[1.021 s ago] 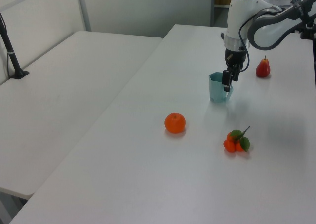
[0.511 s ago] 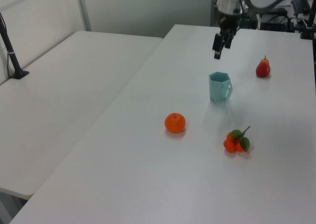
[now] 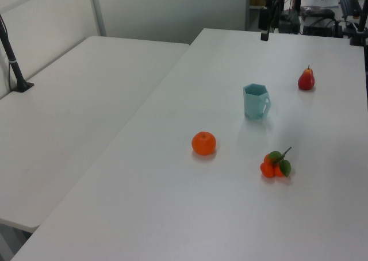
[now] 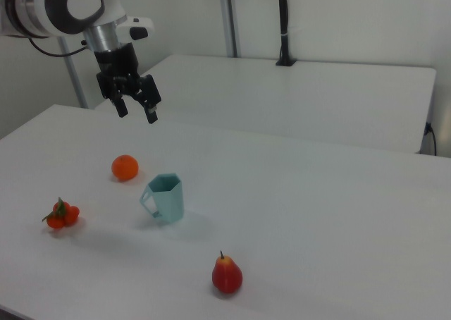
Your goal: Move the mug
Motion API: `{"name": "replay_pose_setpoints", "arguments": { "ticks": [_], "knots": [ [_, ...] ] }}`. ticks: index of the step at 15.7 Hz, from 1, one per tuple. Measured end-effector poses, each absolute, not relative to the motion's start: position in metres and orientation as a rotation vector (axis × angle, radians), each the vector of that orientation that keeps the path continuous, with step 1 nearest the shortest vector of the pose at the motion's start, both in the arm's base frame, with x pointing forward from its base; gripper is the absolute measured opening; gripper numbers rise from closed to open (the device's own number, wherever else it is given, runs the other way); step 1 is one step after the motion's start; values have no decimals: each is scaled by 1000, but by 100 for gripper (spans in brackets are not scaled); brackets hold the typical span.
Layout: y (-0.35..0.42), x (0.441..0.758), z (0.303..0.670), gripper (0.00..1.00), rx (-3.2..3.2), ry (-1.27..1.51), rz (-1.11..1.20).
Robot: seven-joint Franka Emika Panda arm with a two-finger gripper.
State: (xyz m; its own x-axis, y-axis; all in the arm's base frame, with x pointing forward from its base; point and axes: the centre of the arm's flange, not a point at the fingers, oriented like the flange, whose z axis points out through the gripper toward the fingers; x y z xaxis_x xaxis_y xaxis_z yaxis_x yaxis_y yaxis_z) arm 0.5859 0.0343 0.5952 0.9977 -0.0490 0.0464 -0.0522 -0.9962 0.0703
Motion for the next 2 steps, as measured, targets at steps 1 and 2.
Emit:
{"name": "replay_pose_setpoints", "arguments": {
  "ticks": [1, 2],
  "knots": [
    [30, 586, 600, 100, 3070, -82, 72],
    [25, 586, 604, 100, 3073, -90, 80]
  ]
}}
